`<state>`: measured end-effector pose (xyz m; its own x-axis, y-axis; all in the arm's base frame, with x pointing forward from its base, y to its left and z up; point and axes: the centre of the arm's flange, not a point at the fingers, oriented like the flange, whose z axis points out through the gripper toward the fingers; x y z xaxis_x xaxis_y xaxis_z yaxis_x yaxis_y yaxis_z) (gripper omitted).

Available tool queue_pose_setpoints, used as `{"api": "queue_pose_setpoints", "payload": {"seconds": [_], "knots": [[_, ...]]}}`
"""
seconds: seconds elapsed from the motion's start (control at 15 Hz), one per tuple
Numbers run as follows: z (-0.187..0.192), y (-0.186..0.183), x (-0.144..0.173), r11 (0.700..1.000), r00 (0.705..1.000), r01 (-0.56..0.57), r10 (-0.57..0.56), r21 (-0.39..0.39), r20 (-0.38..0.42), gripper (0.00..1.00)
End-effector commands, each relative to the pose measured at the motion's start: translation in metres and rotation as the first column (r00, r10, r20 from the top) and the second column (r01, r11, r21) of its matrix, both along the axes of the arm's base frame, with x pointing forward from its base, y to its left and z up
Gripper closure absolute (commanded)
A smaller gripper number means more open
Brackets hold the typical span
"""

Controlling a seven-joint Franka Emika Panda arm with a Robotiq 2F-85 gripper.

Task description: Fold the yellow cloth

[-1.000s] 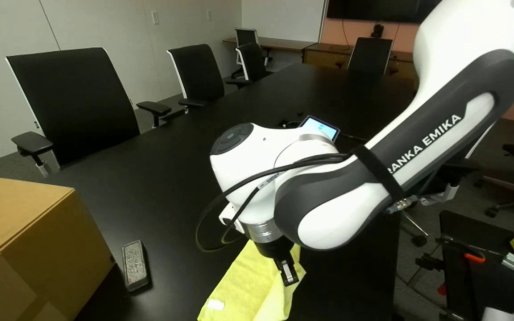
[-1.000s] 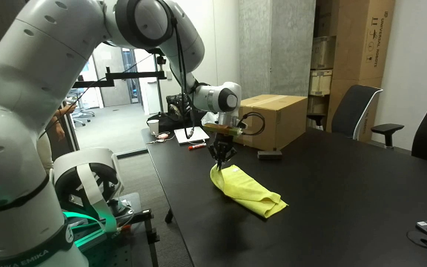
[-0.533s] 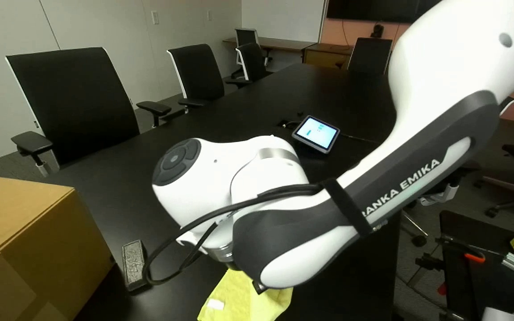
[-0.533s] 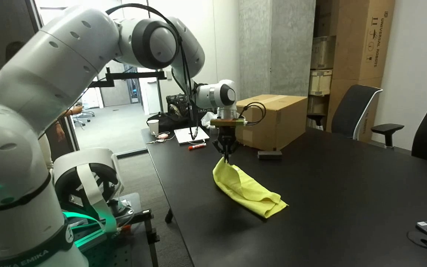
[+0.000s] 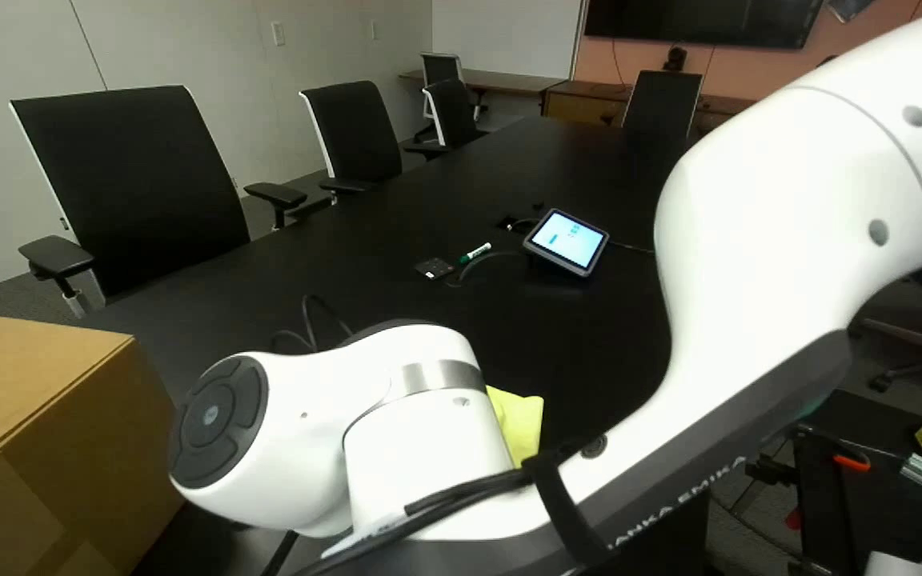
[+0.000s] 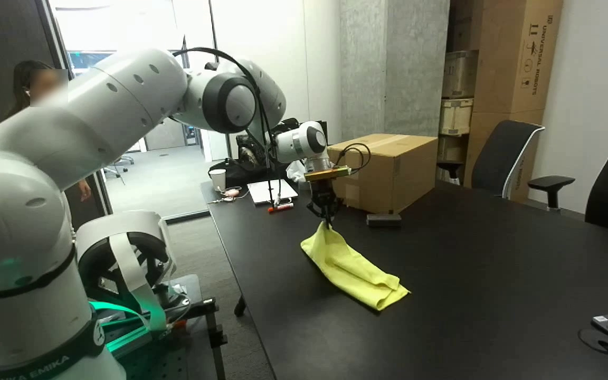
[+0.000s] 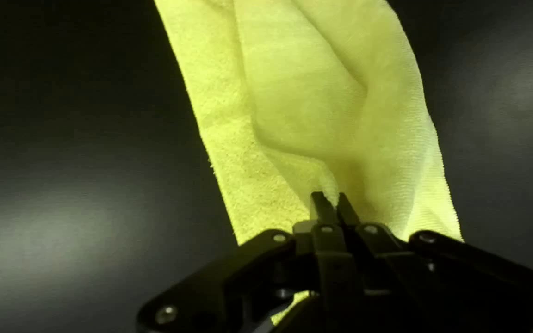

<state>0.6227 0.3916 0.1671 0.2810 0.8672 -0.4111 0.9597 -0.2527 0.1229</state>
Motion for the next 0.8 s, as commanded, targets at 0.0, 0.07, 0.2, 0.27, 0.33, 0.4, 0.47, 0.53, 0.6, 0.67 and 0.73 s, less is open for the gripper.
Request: {"api": "queue_pose_setpoints", "payload": {"seconds": [0.0, 0.07, 0.2, 0.27, 0.33, 0.4, 0.47, 0.53, 0.6, 0.67, 0.73], "knots": [[-0.004, 0.042, 0.032, 0.993, 0.993, -0.096, 0.099, -0.063, 0.06, 0.99], [-0.006, 0.05, 0.035, 0.992, 0.989, -0.107, 0.114, -0.072, 0.091, 0.99], [-0.006, 0.062, 0.04, 0.992, 0.985, -0.109, 0.117, -0.069, 0.128, 0.99], [-0.007, 0.064, 0.045, 0.992, 0.984, -0.103, 0.111, -0.069, 0.136, 0.99], [-0.012, 0.065, 0.05, 0.993, 0.986, -0.094, 0.102, -0.067, 0.135, 0.99], [-0.011, 0.062, 0.052, 0.994, 0.987, -0.082, 0.091, -0.066, 0.13, 0.99], [-0.017, 0.057, 0.059, 0.995, 0.989, -0.068, 0.076, -0.07, 0.124, 0.99], [-0.021, 0.051, 0.062, 0.996, 0.991, -0.053, 0.061, -0.077, 0.119, 0.99], [-0.025, 0.043, 0.066, 0.996, 0.993, -0.036, 0.045, -0.083, 0.11, 0.99], [-0.022, 0.036, 0.069, 0.996, 0.994, -0.02, 0.029, -0.084, 0.102, 0.99], [-0.027, 0.029, 0.072, 0.996, 0.995, -0.001, 0.01, -0.087, 0.094, 0.96]]}}
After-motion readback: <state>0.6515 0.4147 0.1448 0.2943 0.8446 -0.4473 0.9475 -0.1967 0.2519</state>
